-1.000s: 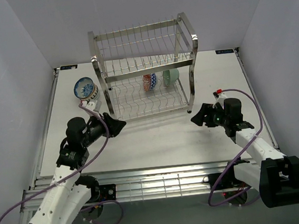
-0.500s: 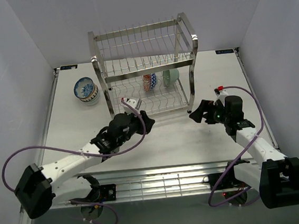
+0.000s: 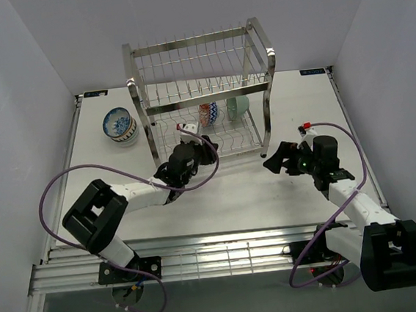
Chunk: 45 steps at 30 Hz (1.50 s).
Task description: Unload the bowls from the dish rack
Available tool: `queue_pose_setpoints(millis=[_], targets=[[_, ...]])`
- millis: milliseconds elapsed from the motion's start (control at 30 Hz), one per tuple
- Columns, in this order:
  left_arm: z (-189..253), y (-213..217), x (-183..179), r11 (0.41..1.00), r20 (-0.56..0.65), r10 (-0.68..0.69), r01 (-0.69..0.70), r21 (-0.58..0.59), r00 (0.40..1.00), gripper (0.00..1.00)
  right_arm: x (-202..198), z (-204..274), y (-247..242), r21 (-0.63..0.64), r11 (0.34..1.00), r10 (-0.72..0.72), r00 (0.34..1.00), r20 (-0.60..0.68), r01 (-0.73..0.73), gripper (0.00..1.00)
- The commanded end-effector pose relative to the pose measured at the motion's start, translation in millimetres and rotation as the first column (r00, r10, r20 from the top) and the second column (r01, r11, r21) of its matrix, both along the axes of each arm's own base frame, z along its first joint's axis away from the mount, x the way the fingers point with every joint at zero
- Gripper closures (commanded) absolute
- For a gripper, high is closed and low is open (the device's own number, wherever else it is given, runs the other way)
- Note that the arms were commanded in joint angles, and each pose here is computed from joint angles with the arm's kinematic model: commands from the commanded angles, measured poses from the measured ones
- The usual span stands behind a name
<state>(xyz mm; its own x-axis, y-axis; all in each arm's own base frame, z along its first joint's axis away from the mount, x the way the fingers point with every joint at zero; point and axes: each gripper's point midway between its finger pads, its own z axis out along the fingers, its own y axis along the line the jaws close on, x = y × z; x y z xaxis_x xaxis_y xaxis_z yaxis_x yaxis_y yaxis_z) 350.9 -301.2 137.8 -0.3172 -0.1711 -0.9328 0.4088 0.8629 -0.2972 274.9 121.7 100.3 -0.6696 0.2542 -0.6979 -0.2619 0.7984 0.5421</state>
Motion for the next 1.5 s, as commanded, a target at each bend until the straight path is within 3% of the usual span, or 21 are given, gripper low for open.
queue_pose_setpoints(millis=[0,200,500,1000,1467], targets=[[49,1,28,0.992,0.103,0.005,0.008,-0.124,0.995,0.44,4,3,3,0.020,1.000,0.015,0.999,0.028,-0.016,0.03],[37,4,53,0.996,0.111,-0.009,0.019,-0.087,0.994,0.43,3,-5,9,0.048,0.998,0.047,0.999,-0.005,-0.047,0.03],[35,-6,82,0.979,0.116,-0.051,0.072,-0.188,0.992,0.43,3,-6,7,0.032,0.999,0.041,0.999,0.009,-0.042,0.03],[29,-27,114,0.961,0.113,-0.147,0.169,-0.219,0.983,0.42,1,-10,9,0.038,0.998,0.059,0.998,0.003,-0.059,0.03],[5,-8,146,0.989,-0.002,0.034,-0.034,-0.145,0.999,0.46,1,-13,8,0.034,0.998,0.058,0.998,0.001,-0.058,0.03]])
